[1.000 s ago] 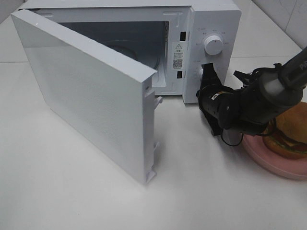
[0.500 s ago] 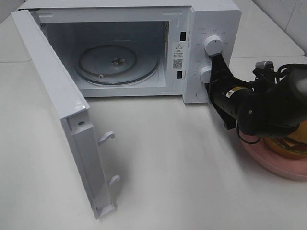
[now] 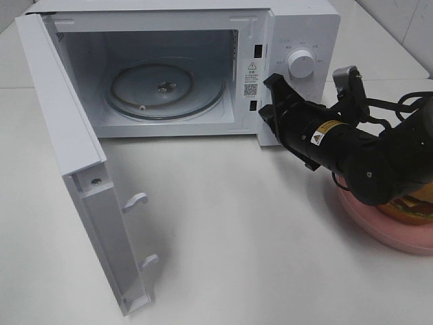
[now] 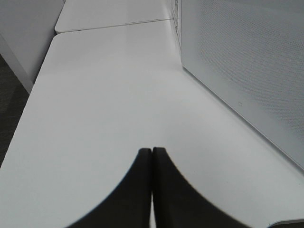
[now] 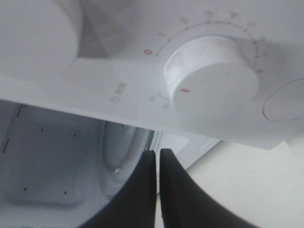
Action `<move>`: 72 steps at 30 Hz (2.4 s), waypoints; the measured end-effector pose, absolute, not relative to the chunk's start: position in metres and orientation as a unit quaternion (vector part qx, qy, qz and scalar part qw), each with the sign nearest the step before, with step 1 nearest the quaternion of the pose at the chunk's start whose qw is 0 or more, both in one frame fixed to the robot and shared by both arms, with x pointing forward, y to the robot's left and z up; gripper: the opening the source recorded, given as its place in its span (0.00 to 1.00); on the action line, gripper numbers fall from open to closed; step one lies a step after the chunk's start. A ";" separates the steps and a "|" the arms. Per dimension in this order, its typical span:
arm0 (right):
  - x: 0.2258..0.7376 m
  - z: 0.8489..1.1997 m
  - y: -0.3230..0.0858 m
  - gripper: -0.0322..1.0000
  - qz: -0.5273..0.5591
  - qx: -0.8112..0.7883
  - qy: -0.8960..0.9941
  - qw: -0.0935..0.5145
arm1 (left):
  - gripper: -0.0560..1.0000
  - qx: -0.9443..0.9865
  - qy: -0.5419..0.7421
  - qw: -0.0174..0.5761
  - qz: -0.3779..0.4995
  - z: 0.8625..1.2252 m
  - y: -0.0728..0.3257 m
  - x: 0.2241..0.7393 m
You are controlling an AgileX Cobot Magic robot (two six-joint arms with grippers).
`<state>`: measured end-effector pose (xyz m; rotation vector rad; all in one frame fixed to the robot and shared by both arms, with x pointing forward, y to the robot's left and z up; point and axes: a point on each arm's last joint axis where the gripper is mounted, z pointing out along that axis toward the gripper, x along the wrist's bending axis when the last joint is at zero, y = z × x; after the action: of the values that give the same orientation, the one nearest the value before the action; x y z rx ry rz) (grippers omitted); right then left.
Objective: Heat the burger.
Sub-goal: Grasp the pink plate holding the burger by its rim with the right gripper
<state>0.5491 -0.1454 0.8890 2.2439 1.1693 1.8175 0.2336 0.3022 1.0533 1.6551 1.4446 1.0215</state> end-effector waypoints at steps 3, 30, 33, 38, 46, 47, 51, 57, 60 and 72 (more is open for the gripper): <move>0.547 0.890 -0.142 0.06 0.587 0.683 0.432 0.035 | 0.05 0.640 0.558 0.352 0.395 1.053 0.302 0.234; 0.532 0.887 -0.134 0.11 0.459 0.363 0.781 0.219 | 0.05 0.640 0.558 0.352 0.395 1.053 0.302 0.234; 0.531 0.893 -0.138 0.12 0.423 0.367 0.799 0.220 | 0.05 0.640 0.558 0.352 0.395 1.053 0.302 0.234; 0.532 0.903 -0.145 0.12 0.354 0.386 0.824 0.216 | 0.05 0.640 0.558 0.352 0.395 1.053 0.302 0.234; 0.528 0.939 -0.160 0.13 0.259 0.418 0.843 0.219 | 0.05 0.640 0.558 0.352 0.395 1.053 0.302 0.234; 0.528 0.939 -0.160 0.13 0.259 0.418 0.843 0.219 | 0.05 0.640 0.558 0.352 0.395 1.053 0.302 0.234; 0.523 0.954 -0.168 0.15 0.198 0.461 0.842 0.197 | 0.05 0.640 0.558 0.352 0.395 1.053 0.302 0.234; 0.515 0.963 -0.168 0.24 0.173 0.536 0.816 0.133 | 0.05 0.640 0.558 0.352 0.395 1.053 0.302 0.234; 0.510 0.963 -0.168 0.30 0.157 0.549 0.814 0.106 | 0.05 0.640 0.558 0.352 0.395 1.053 0.302 0.234; 0.497 0.961 -0.171 0.77 0.099 0.560 0.821 0.049 | 0.05 0.640 0.558 0.352 0.395 1.053 0.302 0.234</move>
<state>0.4966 -0.1706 0.9613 1.7057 2.5032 0.3025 0.2336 0.3022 1.0533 1.6551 1.4446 1.0215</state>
